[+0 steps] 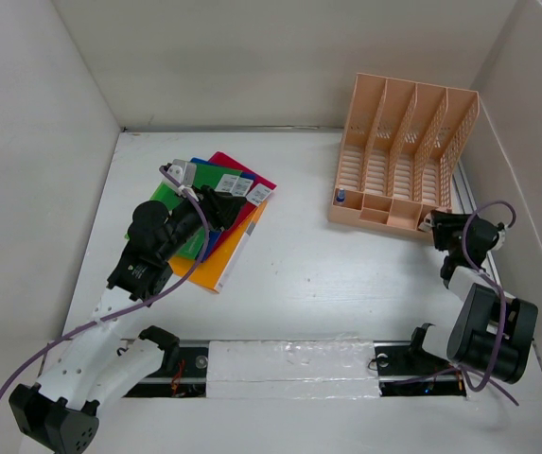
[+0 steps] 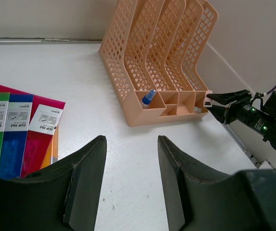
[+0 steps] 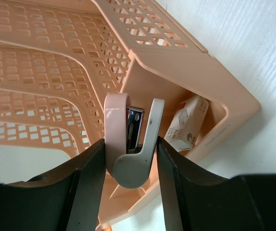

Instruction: Organize the desk

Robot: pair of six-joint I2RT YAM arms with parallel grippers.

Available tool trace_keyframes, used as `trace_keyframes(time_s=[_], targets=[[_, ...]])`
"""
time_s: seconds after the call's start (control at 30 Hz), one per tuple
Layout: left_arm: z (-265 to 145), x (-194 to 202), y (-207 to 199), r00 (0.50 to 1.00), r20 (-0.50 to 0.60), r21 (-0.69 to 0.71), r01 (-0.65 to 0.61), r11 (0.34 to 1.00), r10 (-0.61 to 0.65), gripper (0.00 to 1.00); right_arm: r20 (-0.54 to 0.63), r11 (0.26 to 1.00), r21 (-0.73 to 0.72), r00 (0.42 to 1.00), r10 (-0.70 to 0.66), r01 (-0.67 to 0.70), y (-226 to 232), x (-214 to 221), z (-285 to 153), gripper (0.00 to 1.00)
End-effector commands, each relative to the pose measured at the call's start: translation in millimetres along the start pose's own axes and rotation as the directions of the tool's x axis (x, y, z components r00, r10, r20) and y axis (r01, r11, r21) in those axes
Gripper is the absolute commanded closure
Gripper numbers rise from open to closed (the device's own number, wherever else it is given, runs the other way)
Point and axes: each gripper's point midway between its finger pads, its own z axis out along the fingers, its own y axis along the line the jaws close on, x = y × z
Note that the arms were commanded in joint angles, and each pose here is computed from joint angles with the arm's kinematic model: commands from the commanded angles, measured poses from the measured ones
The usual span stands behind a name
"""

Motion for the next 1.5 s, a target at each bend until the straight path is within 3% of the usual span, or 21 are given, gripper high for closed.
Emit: trace_keyframes(time_s=[0.0, 0.13, 0.3, 0.6, 0.73, 0.83, 0.9, 0.93, 1.0, 1.03, 1.07, 1.13, 1.3, 1.47], targets=[[-3.4, -25.4, -15.3, 0.997, 0.077, 0.049, -0.024, 0.999, 0.020, 0.58, 0.048, 0.998, -0.062, 0.999, 0.009, -0.006, 14.7, -11.2, -0.3, 0.49], [-3.4, -26.1, -15.6, 0.997, 0.078, 0.050, -0.024, 0.998, 0.020, 0.58, 0.050, 0.998, -0.058, 0.999, 0.019, -0.016, 12.5, -10.9, -0.1, 0.45], [-3.8, -25.4, -15.7, 0.997, 0.076, 0.051, -0.024, 0.998, 0.020, 0.58, 0.056, 0.998, -0.060, 0.998, 0.023, -0.020, 12.5, -11.8, 0.3, 0.34], [-3.3, -24.7, -15.2, 0.997, 0.075, 0.050, -0.023, 0.998, 0.019, 0.58, 0.060, 0.994, -0.103, 0.998, 0.028, -0.022, 26.8, -15.0, -4.3, 0.36], [-4.1, -26.2, -15.9, 0.997, 0.079, 0.051, -0.023, 0.998, 0.019, 0.58, 0.060, 0.990, -0.141, 0.998, 0.009, 0.000, 38.8, -16.0, -11.5, 0.42], [-3.7, -25.8, -15.6, 0.997, 0.078, 0.050, -0.022, 0.998, 0.018, 0.58, 0.053, 0.981, -0.180, 0.997, -0.063, 0.071, 54.0, -9.7, -20.1, 0.53], [-4.0, -26.3, -15.7, 0.997, 0.080, 0.049, -0.023, 0.999, 0.019, 0.58, 0.082, 0.961, -0.230, 0.987, -0.136, 0.152, 78.3, -8.7, -30.7, 0.65], [-4.0, -26.3, -15.7, 0.997, 0.080, 0.049, -0.023, 0.999, 0.019, 0.58, 0.052, 0.949, -0.256, 0.983, -0.176, 0.183, 88.9, 7.4, -35.6, 0.69], [-4.1, -26.9, -15.4, 0.997, 0.081, 0.047, -0.021, 0.999, 0.017, 0.58, 0.055, 0.898, -0.336, 0.957, -0.283, 0.285, 121.8, 29.3, -50.9, 0.90], [-4.1, -26.9, -15.4, 0.997, 0.081, 0.047, -0.021, 0.999, 0.017, 0.58, 0.027, 0.887, -0.363, 0.954, -0.297, 0.286, 130.6, 42.5, -54.9, 0.90], [-4.1, -26.8, -14.8, 0.997, 0.081, 0.043, -0.020, 0.999, 0.017, 0.58, 0.018, 0.864, -0.399, 0.944, -0.328, 0.308, 142.4, 54.0, -60.2, 0.99], [-4.0, -26.9, -11.4, 0.996, 0.082, 0.024, -0.016, 1.000, 0.014, 0.58, 0.008, 0.810, -0.457, 0.912, -0.410, 0.368, 167.9, 78.1, -68.9, 1.00], [-6.3, -31.2, -4.9, 0.995, 0.099, -0.022, -0.003, 1.000, 0.005, 0.58, -0.088, 0.671, -0.556, 0.768, -0.635, 0.491, 200.2, 192.7, -90.1, 1.00], [-9.5, -35.3, 15.3, 0.993, 0.120, -0.144, 0.035, 0.989, -0.017, 0.58, -0.198, 0.580, -0.662, 0.636, -0.746, 0.475, 210.2, 290.6, -107.2, 0.98]])
